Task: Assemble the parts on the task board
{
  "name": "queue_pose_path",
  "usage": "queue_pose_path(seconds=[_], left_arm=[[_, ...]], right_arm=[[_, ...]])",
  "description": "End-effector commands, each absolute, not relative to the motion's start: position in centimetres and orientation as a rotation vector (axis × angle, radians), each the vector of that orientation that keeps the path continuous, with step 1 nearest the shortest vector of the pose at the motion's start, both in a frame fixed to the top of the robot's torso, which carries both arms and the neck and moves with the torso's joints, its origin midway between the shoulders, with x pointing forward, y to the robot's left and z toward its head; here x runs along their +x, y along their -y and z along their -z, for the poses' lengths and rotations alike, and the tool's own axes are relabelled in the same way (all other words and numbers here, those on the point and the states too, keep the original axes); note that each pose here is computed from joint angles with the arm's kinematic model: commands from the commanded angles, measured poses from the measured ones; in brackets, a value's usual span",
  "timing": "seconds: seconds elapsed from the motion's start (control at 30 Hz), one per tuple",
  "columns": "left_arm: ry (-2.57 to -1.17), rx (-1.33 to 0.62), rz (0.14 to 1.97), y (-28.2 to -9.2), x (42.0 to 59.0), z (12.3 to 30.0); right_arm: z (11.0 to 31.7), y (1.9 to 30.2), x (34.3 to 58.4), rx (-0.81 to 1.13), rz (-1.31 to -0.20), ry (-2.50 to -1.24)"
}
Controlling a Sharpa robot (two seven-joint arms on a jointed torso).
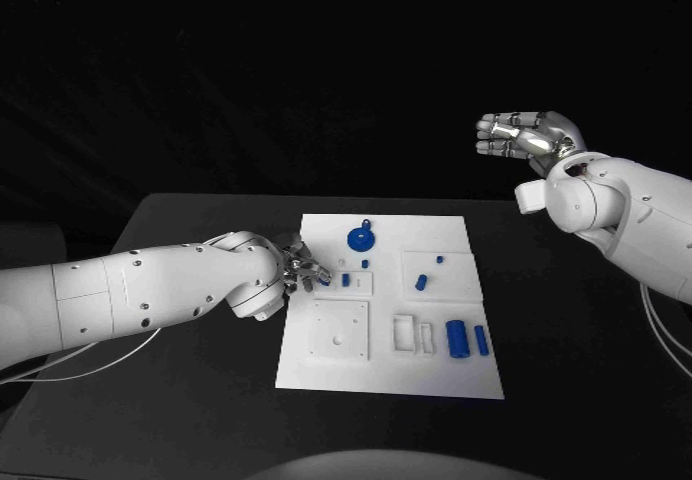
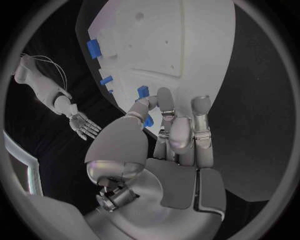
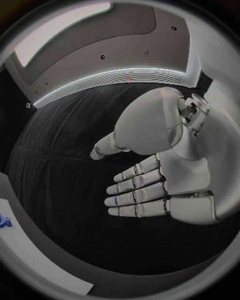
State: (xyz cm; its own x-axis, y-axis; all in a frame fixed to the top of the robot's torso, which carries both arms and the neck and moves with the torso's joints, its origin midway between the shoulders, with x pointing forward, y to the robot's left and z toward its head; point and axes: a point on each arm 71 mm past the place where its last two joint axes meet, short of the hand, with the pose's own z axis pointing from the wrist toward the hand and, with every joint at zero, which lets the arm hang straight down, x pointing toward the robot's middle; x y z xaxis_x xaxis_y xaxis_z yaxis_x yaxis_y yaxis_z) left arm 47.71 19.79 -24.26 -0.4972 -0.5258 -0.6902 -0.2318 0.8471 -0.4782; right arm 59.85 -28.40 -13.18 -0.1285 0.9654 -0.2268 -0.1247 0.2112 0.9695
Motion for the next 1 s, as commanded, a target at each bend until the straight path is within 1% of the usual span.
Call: queue_pose_path(seconds=[0.03, 1.0], left_arm=[[-2.14, -0.56, 0.407, -19.55, 47.38, 24.68], [-2.153, -0.557, 0.405, -19.64, 47.48, 24.77]], right_arm=[[13.14, 28.25, 59.83, 0.873, -1.208, -1.331], [13.61, 28.33, 59.87, 0.878, -1.202, -1.342]])
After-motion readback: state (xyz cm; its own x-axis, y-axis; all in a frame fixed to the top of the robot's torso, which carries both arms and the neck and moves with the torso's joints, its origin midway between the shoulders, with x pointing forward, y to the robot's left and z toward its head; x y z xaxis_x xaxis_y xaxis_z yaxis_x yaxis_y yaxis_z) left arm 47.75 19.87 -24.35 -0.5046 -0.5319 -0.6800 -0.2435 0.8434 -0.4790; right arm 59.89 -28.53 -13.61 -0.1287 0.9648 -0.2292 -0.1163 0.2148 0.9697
